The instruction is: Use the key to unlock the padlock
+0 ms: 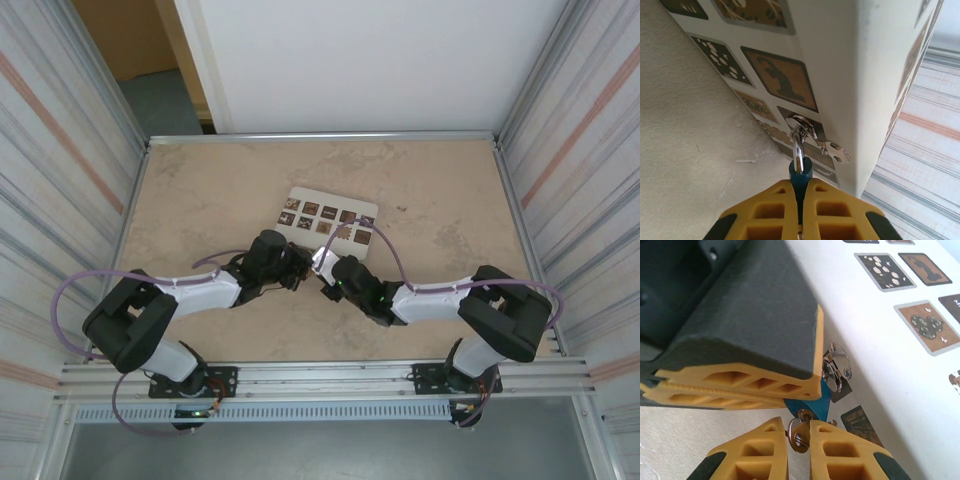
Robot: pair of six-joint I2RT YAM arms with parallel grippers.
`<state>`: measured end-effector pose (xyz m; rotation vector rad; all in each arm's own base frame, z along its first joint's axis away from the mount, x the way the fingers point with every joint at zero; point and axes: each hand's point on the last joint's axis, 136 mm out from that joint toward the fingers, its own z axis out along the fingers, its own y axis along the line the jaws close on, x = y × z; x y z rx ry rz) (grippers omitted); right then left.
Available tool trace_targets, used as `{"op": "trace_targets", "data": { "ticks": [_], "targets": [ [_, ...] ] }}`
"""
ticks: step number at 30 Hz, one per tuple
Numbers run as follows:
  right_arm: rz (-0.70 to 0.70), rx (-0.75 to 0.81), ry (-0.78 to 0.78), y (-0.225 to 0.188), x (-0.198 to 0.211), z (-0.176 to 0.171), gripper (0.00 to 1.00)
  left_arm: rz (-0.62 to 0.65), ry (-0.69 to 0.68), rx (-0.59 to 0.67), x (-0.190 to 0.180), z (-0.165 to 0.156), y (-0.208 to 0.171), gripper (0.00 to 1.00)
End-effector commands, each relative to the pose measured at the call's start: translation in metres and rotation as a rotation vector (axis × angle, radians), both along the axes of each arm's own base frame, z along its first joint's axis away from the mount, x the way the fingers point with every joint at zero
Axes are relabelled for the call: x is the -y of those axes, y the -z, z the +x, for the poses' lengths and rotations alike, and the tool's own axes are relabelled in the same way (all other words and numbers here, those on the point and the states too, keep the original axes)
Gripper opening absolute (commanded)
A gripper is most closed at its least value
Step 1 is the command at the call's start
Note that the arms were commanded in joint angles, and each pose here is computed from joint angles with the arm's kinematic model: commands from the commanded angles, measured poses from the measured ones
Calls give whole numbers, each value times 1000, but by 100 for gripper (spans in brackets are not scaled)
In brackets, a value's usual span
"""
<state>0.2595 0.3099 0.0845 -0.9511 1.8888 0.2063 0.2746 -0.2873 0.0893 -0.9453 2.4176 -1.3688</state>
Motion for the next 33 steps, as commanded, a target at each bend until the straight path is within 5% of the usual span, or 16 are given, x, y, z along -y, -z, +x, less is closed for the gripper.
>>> {"op": "trace_targets", "data": {
  "ticks": [1,19,30,33],
  "targets": [
    [157,-66,91,-14,-3,12,0,-76,39,52,13,-2,-25,0],
    [422,-332,208,-16,23,30,0,-65,45,44,19,-4,-18,0],
    [385,-379,250,5,39,30,0,-58,63,38,28,-3,-9,0],
    [370,-394,263,16,45,26,0,-23,69,59,24,-2,-10,12]
  ]
}}
